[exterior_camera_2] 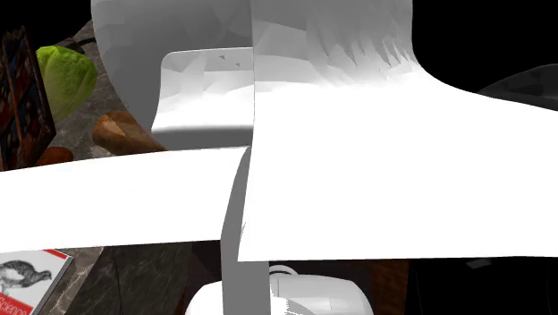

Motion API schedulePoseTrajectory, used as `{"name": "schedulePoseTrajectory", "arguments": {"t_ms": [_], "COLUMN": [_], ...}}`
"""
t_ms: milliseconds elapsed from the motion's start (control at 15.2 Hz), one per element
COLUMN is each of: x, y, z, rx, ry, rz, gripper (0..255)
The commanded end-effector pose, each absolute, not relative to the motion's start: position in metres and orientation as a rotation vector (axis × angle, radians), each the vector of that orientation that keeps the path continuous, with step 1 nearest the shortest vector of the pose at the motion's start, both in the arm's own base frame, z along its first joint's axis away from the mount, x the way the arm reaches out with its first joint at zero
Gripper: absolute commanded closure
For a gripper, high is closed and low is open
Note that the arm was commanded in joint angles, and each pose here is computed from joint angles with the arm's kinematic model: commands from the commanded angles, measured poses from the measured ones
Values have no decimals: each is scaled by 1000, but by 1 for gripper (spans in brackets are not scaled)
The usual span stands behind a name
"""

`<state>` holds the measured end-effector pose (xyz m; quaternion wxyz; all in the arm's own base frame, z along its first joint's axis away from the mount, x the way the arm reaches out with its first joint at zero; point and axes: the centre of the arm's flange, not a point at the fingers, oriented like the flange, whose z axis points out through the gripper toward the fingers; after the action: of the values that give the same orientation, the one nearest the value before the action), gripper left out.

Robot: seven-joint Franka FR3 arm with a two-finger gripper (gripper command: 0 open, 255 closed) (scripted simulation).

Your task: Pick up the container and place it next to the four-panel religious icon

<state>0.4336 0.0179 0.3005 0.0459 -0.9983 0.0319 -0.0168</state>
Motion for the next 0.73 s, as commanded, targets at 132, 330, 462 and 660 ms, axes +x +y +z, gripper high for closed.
{"name": "schedulePoseTrajectory", "arguments": {"t_ms": [132,330,462,660], "x": [433,433,433,433], "y": [18,18,18,18], "z": [319,335,345,361], "rx": [-3048,-3048,-3048,-3048], "ry": [97,97,97,97], "rz": [-52,-52,-52,-52], "gripper": [255,255,255,255]}}
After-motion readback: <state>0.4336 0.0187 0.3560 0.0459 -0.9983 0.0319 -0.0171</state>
